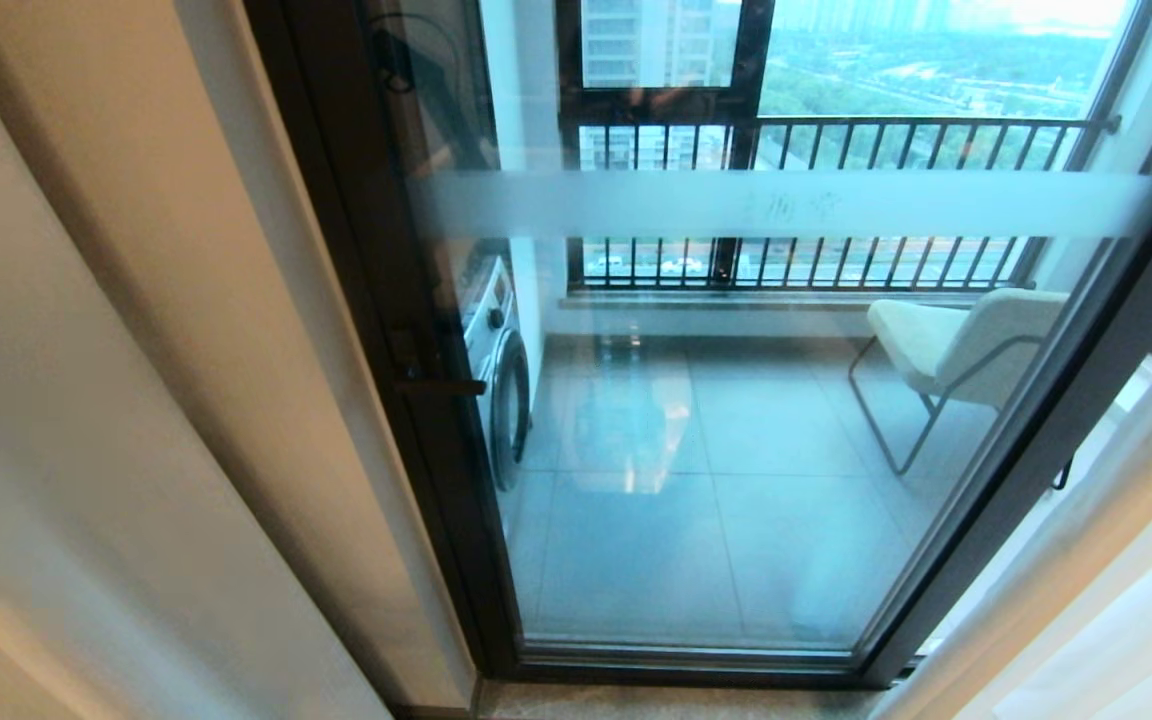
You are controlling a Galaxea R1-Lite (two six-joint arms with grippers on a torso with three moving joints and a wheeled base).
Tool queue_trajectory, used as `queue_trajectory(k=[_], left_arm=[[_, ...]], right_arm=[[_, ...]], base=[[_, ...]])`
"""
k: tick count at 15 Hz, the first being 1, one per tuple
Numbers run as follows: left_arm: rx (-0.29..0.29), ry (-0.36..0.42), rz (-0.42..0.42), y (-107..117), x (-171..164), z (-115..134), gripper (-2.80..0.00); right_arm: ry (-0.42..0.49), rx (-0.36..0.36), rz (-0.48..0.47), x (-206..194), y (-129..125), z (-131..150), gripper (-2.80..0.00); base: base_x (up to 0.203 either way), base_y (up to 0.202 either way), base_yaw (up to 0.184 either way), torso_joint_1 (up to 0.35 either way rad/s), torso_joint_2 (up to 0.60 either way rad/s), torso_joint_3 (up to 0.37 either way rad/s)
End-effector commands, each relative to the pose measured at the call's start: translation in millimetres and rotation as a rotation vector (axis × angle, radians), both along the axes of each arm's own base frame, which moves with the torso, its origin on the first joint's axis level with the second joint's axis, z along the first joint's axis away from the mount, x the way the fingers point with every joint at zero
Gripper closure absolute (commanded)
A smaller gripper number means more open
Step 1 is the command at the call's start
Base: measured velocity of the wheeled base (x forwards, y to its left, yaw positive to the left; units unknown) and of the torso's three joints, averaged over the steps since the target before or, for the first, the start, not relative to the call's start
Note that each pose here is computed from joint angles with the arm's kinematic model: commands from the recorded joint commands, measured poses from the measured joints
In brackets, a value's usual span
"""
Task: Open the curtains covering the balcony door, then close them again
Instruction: Pull the inner curtains open on both sides
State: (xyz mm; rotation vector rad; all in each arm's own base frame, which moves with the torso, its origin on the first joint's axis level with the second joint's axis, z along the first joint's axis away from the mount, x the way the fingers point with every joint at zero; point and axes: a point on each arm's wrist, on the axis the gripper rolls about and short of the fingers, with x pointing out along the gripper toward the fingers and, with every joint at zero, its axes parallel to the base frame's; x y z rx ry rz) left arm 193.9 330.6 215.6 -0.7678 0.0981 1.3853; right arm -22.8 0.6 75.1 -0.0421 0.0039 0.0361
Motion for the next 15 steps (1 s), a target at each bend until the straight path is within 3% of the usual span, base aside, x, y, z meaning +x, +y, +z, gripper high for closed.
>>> queue_trajectory(k=[1,10,15], left_arm=[[-0.007,-0.002,-0.021,3,12,-3,0.00],[0.097,-0.190,-0.275,-30,62,52,0.00],[0.116,-0.204,-0.304,-38,68,60,0.00]], right_arm=[[0.000,-0.001,0.001,0,0,0,0.00],[0.000,-0.001,0.001,0,0,0,0.00],[0.000,-0.001,0.001,0,0,0,0.00]], base=[[0.000,0.000,0.000,0.000,0.00,0.000],[0.000,0.000,0.000,0.000,0.00,0.000],[0.000,0.000,0.000,0.000,0.00,0.000]])
